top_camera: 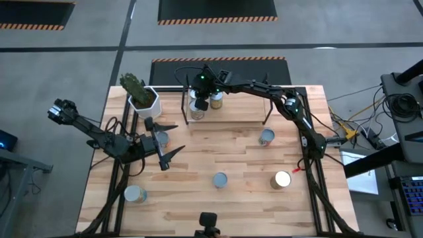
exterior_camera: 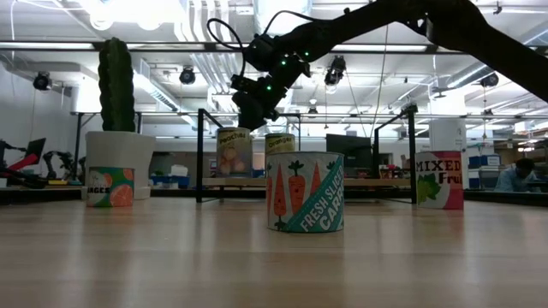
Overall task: Pick and place cans onto a shelf
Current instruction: Adjust the canned cherries on the shelf, then put the canned tomatoes on the shelf
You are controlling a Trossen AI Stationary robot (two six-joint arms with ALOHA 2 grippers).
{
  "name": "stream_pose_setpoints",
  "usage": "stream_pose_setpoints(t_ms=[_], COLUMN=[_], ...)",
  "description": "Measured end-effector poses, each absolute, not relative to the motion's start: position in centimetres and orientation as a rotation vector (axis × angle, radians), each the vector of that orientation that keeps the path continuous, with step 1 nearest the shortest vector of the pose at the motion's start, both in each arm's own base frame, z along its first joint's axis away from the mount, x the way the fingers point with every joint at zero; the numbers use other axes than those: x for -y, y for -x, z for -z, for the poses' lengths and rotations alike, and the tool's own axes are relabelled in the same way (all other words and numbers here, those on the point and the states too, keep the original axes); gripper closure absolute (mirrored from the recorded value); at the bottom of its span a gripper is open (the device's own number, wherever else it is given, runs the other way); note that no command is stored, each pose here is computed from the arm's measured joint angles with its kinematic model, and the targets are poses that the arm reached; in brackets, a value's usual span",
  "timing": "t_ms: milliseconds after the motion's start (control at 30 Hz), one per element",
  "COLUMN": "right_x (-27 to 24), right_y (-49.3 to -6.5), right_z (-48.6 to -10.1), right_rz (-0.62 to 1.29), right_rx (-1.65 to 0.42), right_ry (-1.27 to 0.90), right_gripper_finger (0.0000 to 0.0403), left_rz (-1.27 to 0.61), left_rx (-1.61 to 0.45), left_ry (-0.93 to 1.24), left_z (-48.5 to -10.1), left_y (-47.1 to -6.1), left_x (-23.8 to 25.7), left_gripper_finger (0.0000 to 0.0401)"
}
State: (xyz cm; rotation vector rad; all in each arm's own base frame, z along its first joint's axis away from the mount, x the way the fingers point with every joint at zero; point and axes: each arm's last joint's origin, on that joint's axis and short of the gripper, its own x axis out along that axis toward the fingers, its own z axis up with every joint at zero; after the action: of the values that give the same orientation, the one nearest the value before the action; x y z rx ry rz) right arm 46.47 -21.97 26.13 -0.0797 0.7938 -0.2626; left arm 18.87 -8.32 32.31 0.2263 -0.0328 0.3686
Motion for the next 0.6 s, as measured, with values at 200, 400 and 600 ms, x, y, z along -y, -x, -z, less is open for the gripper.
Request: stream_pose_setpoints(t_ms=[200, 400, 600], right_x=[21.9, 21.4, 19.9], right_y=[-46.3, -46.0, -45.0], right_z=[-26.8, -28.5, -31.5], right_rz=[0.267, 0.27, 0.257], right_rx=[-0.775, -0.734, -0.701], right_ry=[0.089, 0.103, 0.116], right_gripper_finger=[0.0394, 0.0394, 0.0394], left_rz=[-0.369, -0.369, -0.369], left_rx=[0.033, 0.033, 0.033], left_ry=[-0.226, -0.226, -0.227], left_z=[-32.3, -32.3, -32.3], left_y=[-18.9, -18.9, -18.9], left_x=[8.3, 8.3, 8.3], left_gripper_finger=[0.0071, 0.0071, 0.0071])
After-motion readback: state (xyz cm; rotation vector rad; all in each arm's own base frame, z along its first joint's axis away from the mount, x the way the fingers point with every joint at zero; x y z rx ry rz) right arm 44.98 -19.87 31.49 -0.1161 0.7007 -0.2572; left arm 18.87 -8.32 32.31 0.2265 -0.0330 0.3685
